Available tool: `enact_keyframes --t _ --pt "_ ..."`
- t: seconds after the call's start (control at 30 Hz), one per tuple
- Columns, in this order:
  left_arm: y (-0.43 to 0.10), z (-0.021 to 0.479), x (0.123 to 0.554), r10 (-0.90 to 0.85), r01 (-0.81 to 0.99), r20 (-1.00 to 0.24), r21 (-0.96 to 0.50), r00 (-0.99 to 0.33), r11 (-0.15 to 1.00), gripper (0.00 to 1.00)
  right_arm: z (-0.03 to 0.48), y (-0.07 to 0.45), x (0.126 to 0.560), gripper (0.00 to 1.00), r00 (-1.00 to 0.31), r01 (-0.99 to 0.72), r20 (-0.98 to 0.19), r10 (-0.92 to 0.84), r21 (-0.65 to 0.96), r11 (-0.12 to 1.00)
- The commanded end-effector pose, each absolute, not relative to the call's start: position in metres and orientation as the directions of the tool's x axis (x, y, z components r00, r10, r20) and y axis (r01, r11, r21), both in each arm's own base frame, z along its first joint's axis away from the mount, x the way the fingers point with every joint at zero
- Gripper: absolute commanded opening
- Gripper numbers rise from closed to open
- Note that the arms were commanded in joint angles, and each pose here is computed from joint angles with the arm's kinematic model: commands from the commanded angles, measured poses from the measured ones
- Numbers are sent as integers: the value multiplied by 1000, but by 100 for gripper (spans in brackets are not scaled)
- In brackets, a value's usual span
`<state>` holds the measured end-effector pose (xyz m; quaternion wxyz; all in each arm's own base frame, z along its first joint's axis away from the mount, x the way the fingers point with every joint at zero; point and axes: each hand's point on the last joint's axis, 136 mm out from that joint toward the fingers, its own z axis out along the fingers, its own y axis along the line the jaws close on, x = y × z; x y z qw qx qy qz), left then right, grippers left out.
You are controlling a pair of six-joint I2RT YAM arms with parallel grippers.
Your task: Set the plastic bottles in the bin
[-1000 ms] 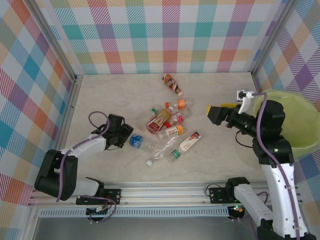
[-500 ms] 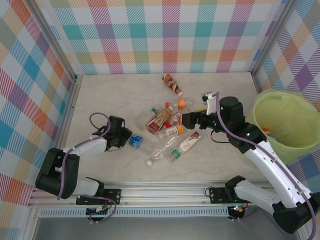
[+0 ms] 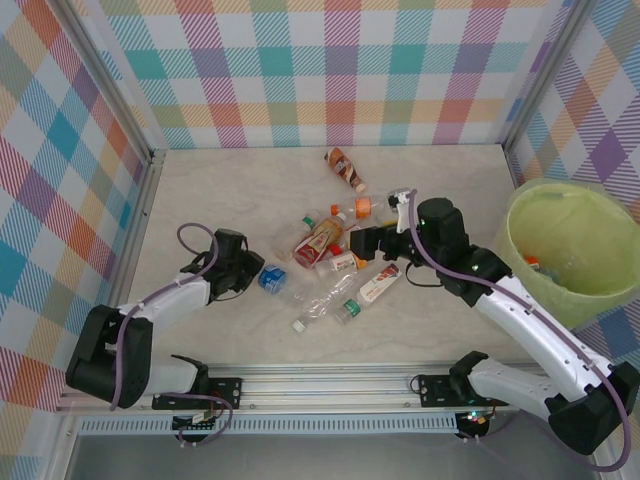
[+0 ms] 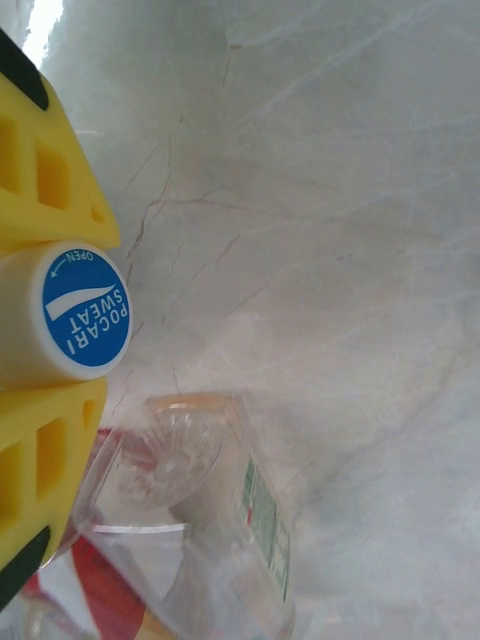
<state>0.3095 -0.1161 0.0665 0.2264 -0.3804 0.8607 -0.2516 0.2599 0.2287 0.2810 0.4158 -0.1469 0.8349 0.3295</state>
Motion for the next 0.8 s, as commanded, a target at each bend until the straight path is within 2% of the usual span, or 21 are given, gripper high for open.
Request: enact_keyframes --t 0.0,0.23,0.4,0.6,0.77 --pt "-125 103 318 -742 -427 -258 -683 -619 593 0 282 235 266 100 -584 -519 -810 54 423 743" --pt "-144 186 327 -671 -126 -407 -792 -619 597 0 267 251 271 100 -595 -527 -803 30 418 740" --pt "-174 240 325 -569 124 -500 -811 -653 571 0 262 268 270 100 -603 -568 -797 -5 425 705" --pt "-225 264 318 -431 318 -549 -806 -716 500 0 260 298 258 100 -630 -653 -775 -49 494 575" --pt "-257 274 315 -365 395 -572 -798 -734 456 0 248 316 246 100 -667 -683 -735 -123 536 496"
